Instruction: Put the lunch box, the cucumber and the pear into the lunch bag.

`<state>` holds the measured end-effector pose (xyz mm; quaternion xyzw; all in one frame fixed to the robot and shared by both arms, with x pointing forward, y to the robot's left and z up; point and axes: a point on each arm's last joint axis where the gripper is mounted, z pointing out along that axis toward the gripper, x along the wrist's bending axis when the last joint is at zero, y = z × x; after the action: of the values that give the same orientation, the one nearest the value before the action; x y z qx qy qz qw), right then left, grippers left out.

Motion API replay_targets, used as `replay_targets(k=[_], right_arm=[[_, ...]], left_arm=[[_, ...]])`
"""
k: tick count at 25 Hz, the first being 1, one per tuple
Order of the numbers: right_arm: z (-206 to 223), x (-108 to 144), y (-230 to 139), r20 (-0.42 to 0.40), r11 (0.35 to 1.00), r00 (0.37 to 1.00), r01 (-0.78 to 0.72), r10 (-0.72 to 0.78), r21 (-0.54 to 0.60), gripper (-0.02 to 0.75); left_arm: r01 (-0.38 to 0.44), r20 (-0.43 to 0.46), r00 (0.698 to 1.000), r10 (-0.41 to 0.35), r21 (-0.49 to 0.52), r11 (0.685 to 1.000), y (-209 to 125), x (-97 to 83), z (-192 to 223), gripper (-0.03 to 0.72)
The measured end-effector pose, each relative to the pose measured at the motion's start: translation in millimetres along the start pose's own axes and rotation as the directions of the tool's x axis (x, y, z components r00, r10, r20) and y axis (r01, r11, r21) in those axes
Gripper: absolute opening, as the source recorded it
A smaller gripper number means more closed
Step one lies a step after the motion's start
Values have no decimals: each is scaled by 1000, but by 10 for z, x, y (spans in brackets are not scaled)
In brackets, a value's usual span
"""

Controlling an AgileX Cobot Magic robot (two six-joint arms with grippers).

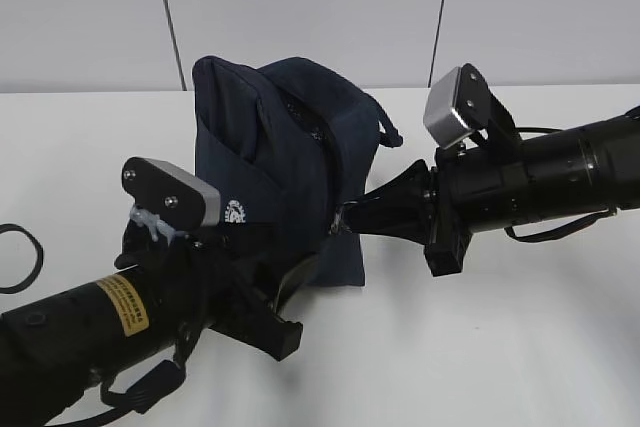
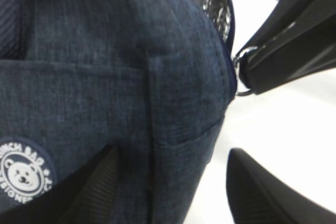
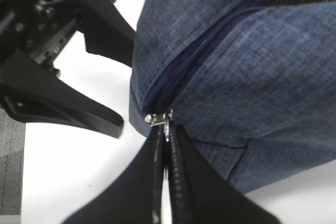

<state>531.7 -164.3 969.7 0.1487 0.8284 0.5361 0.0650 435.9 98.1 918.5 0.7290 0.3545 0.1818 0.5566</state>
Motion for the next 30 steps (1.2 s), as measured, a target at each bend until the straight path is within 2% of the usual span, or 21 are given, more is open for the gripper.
replay_targets(k=[3,5,7,10,19,30], right_arm=[[-4,22,24,-22,1000,1000,-14,13,-21,0],[-8,39,41,-39,999,999,-17,15,-35,0],[-11,46,50,-44,999,999,-17,15,-40,0],[-11,47,51,-46,999,999,-17,16,-41,0],[-14,46,60,-46,999,999,-17,15,-43,0],[-32,-74,311,-28,994,999,33,-36,-106,0]], left_arm=[[5,-10,1000,-5,8,1000,-20,11,63,356],[5,-9,1000,-5,-1,1000,5,8,85,269],[4,-7,1000,-4,-10,1000,21,5,95,127],[0,-5,1000,0,-6,1000,22,2,98,35],[-5,-5,1000,5,35,999,-13,2,100,15],[-5,-6,1000,5,46,999,-149,20,-32,14]])
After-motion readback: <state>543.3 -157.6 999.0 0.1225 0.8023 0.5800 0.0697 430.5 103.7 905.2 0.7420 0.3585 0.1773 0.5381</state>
